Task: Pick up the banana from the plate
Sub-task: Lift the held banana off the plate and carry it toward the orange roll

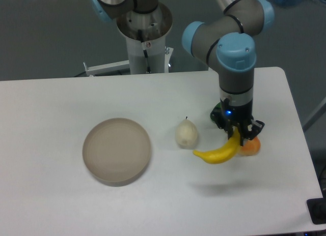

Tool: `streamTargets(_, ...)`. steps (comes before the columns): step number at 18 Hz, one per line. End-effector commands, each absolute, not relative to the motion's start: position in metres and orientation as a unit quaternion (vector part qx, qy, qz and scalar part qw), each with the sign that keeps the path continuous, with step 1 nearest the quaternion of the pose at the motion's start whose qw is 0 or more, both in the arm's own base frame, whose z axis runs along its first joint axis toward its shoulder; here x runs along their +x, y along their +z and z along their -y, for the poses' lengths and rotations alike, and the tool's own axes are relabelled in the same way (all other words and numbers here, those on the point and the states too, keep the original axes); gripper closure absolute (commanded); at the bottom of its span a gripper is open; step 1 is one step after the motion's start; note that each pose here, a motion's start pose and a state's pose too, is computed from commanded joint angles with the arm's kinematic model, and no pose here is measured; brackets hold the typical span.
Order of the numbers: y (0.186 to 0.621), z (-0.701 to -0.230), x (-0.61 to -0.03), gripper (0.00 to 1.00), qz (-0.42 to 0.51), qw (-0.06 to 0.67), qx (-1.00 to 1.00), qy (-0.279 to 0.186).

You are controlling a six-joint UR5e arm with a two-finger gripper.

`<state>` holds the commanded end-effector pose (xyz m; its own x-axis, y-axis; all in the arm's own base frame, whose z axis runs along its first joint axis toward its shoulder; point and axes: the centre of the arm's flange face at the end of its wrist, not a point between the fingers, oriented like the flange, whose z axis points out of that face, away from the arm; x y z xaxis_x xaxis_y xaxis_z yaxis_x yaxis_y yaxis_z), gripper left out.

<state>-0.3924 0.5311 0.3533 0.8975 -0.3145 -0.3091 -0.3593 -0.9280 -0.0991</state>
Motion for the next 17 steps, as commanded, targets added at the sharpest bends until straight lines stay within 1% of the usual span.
streamTargets(6,0.3609,-0.5328,-0.3953,0.67,-0.173,0.082,-0.970,0.151)
streamTargets(17,0.3613,-0.5368,-0.4017,0.67,-0.171,0.083,-0.969,0.156)
